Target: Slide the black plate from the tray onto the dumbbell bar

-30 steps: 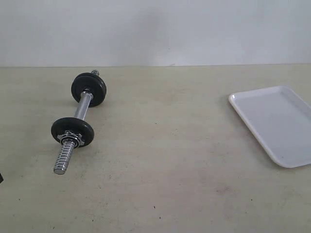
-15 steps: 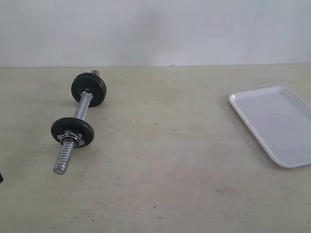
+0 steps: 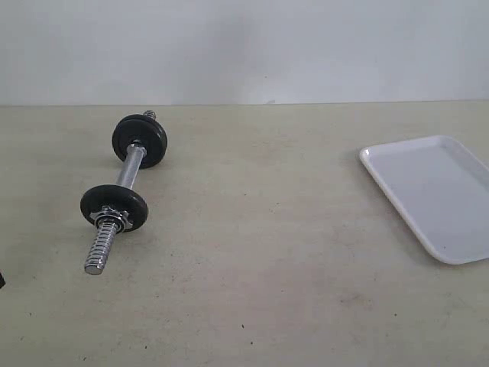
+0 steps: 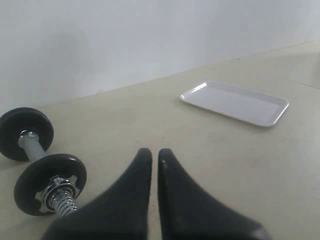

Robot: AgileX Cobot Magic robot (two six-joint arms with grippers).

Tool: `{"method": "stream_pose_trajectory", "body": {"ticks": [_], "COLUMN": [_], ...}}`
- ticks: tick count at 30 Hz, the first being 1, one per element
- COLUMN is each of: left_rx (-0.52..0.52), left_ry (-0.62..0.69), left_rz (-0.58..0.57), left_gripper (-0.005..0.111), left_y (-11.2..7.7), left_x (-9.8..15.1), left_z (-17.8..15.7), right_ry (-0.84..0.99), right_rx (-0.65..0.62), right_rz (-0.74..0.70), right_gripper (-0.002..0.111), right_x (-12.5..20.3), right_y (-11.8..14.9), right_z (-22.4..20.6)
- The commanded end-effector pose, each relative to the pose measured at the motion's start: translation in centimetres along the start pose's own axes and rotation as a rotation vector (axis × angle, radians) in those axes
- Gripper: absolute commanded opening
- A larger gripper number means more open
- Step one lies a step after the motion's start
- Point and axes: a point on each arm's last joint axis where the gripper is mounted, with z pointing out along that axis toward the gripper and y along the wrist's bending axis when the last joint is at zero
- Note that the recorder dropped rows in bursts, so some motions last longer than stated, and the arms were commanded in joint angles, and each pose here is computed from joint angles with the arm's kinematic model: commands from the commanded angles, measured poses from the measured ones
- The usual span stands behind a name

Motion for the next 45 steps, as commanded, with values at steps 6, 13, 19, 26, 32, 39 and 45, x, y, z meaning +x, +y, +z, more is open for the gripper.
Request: {"method": "stream_pose_trajectory", "body": {"ticks": [6, 13, 19, 26, 32, 39, 45], "left_rx": [0.002, 0.002, 0.004, 0.004, 0.002, 0.002, 0.002], "left_ry": [0.005, 0.005, 0.003, 0.003, 0.005, 0.005, 0.005], "left_rz": [0.005, 0.005, 0.005, 0.005, 0.005, 0.005, 0.005], "left_gripper": [0.004, 0.004, 0.004, 0.004, 0.004, 0.004, 0.004], "left_y": [-0.01, -0.01, -0.02, -0.02, -0.01, -0.01, -0.01], "left_x": [0.17, 0.17, 0.16, 0.16, 0.17, 0.17, 0.17], "left_z": [0.0, 0.0, 0.0, 0.0, 0.0, 0.0, 0.0], "right_ry": [-0.012, -0.012, -0.012, -0.012, -0.016, -0.016, -0.031], "right_rx": [0.001, 0.001, 0.003, 0.003, 0.002, 0.002, 0.002], "right_rz": [-0.01, -0.01, -0.009, -0.009, -0.002, -0.002, -0.002], "right_gripper": [0.0, 0.0, 0.0, 0.0, 0.0, 0.0, 0.0], "right_x": [-0.09, -0.09, -0.09, -0.09, -0.12, -0.12, -0.26], "right_y": [-0.01, -0.01, -0.03, -0.03, -0.01, -0.01, -0.02], "right_z": [-0.03, -0.03, -0.03, -0.03, -0.03, -0.03, -0.03]}}
